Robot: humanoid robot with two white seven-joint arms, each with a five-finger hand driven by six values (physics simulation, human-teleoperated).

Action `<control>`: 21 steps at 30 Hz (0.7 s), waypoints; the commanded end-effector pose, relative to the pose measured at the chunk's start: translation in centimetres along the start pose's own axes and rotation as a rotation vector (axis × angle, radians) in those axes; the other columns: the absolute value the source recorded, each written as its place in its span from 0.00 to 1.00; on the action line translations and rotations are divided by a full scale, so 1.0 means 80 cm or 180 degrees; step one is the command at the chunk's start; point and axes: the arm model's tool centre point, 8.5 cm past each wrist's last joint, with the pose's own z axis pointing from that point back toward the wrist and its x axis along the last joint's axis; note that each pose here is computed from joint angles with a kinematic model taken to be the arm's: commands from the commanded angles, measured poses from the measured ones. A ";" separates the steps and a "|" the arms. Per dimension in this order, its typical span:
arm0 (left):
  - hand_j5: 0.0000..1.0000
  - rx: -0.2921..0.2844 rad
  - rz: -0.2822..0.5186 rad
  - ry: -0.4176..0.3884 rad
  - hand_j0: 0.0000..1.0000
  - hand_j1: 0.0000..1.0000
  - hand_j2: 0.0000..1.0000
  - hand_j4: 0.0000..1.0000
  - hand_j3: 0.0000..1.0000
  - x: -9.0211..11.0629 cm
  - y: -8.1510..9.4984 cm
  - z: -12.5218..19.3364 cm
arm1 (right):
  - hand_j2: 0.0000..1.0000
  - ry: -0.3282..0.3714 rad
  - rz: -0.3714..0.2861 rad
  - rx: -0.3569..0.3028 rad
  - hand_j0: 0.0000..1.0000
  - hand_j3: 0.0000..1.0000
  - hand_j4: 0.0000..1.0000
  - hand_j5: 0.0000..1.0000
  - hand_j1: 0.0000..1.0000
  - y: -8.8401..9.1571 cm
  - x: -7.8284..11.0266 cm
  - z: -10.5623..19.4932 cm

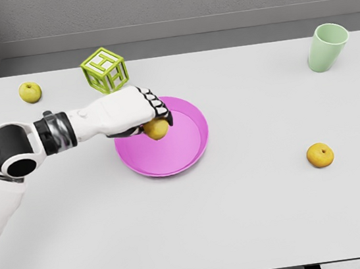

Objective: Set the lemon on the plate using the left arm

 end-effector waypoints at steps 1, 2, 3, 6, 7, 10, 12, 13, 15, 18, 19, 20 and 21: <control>0.52 0.0017 0.0054 -0.0139 0.52 0.52 0.52 0.52 0.52 0.016 -0.004 -0.019 | 1.00 -0.0001 -0.0003 0.0000 1.00 1.00 1.00 1.00 1.00 0.000 0.000 0.000; 0.53 0.0002 0.0059 -0.0152 0.53 0.53 0.53 0.53 0.53 0.017 -0.006 -0.021 | 1.00 0.0000 0.0002 0.0001 1.00 1.00 1.00 1.00 1.00 0.000 0.000 0.000; 0.59 -0.0003 0.0055 -0.0137 0.59 0.59 0.59 0.59 0.59 0.016 -0.006 -0.019 | 1.00 0.0000 0.0002 0.0001 1.00 1.00 1.00 1.00 1.00 0.000 0.000 0.000; 0.91 0.0098 0.0014 0.0104 0.91 0.91 0.91 0.91 0.91 -0.005 0.004 0.000 | 1.00 0.0000 0.0002 0.0001 1.00 1.00 1.00 1.00 1.00 0.000 0.000 0.000; 0.97 0.0140 0.0011 0.0184 0.97 0.97 0.97 0.97 0.97 -0.012 0.008 0.010 | 1.00 0.0000 0.0002 0.0001 1.00 1.00 1.00 1.00 1.00 0.000 0.000 0.000; 1.00 0.0150 0.0018 0.0248 1.00 1.00 1.00 1.00 1.00 -0.018 0.008 0.018 | 1.00 0.0000 0.0002 0.0001 1.00 1.00 1.00 1.00 1.00 0.000 0.000 0.000; 1.00 0.0147 0.0021 0.0269 1.00 1.00 1.00 1.00 1.00 -0.020 0.008 0.020 | 1.00 0.0000 0.0002 0.0001 1.00 1.00 1.00 1.00 1.00 0.000 0.000 0.000; 1.00 0.0167 0.0026 0.0304 1.00 1.00 1.00 1.00 1.00 -0.024 0.009 0.024 | 1.00 0.0000 0.0002 0.0001 1.00 1.00 1.00 1.00 1.00 0.000 0.000 0.000; 1.00 0.0181 0.0062 0.0361 1.00 1.00 1.00 1.00 1.00 -0.030 0.007 0.029 | 1.00 0.0000 0.0002 0.0001 1.00 1.00 1.00 1.00 1.00 0.000 0.000 0.000; 1.00 0.0188 0.0240 0.0546 1.00 1.00 1.00 1.00 1.00 -0.048 -0.011 0.049 | 1.00 -0.0001 -0.0003 0.0000 1.00 1.00 1.00 1.00 1.00 0.000 0.000 0.000; 1.00 0.0163 0.0301 0.0610 1.00 1.00 1.00 1.00 1.00 -0.057 -0.017 0.057 | 1.00 0.0000 0.0002 0.0001 1.00 1.00 1.00 1.00 1.00 0.000 0.000 0.000; 1.00 0.0162 0.0467 0.0682 1.00 1.00 1.00 1.00 1.00 -0.064 -0.033 0.074 | 1.00 -0.0001 -0.0003 0.0000 1.00 1.00 1.00 1.00 1.00 0.000 0.000 0.000; 1.00 0.0216 0.0718 0.0825 1.00 1.00 1.00 1.00 1.00 -0.078 -0.053 0.103 | 1.00 0.0000 0.0002 0.0001 1.00 1.00 1.00 1.00 1.00 0.000 0.000 0.000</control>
